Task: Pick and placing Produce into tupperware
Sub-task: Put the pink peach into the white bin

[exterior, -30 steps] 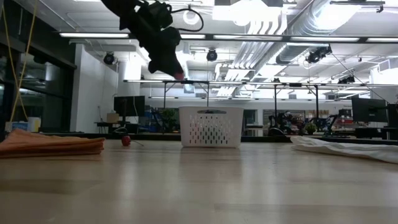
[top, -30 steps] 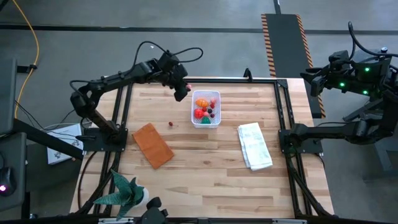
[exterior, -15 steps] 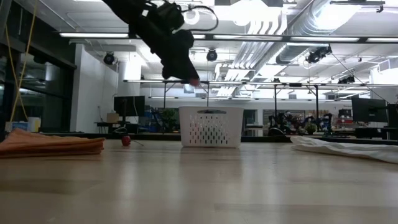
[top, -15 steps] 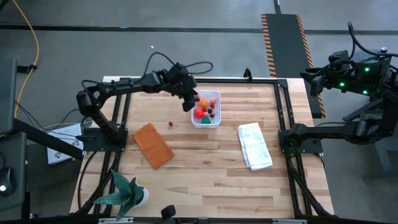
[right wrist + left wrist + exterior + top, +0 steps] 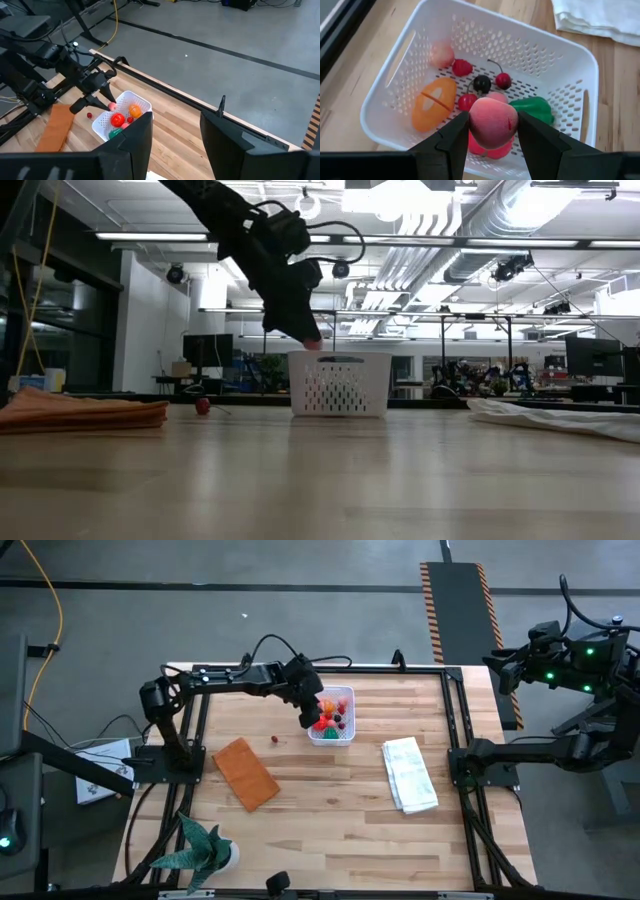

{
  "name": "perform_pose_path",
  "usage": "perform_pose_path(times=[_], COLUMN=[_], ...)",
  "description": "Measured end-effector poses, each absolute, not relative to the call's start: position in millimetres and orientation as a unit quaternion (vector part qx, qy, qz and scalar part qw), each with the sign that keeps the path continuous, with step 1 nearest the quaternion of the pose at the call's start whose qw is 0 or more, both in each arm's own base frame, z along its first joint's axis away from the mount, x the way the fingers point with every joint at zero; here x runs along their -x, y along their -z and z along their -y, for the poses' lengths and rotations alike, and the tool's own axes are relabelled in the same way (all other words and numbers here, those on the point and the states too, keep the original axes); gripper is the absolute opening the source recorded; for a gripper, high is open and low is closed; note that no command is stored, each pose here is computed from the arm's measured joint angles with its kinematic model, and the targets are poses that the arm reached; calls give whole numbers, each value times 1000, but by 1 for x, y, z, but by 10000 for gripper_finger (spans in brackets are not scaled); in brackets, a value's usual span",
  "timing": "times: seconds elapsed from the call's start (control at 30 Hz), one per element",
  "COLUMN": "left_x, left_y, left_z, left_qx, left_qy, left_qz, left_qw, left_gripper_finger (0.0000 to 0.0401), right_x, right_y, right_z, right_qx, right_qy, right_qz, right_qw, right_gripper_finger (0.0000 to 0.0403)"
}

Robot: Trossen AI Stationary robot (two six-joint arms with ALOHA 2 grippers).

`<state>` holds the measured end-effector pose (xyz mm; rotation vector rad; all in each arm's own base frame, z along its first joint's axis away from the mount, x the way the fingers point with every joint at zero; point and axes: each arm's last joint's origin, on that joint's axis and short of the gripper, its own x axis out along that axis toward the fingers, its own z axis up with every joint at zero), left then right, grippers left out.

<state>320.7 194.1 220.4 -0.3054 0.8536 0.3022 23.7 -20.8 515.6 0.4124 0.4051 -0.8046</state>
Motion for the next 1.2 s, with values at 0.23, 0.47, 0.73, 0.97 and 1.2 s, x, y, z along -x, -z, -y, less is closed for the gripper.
perform_pose_path(times=[0.23, 0.47, 0.73, 0.97, 1.2], left_x=[-321, -322, -322, -322, -322], left_y=[-221, -221, -221, -222, -222], left_z=[-195, -194, -194, -193, -193], left_qx=[143, 150, 168, 179, 193], left_qy=[-150, -144, -140, -134, -132], left_qz=[-407, -404, -400, -398, -396], left_qw=[890, 891, 890, 890, 888], left_gripper_finger=[152, 152, 152, 152, 173], right_x=[-24, -24, -24, -24, -24], right_y=[-516, -516, -516, -516, -516], right_z=[21, 21, 21, 21, 21], right_qx=[-197, -194, -187, -184, -184], right_qy=[386, 385, 383, 383, 383], right_qz=[-195, -196, -199, -200, -201], right_qw=[880, 881, 882, 883, 883], right_gripper_finger=[158, 158, 158, 158, 158])
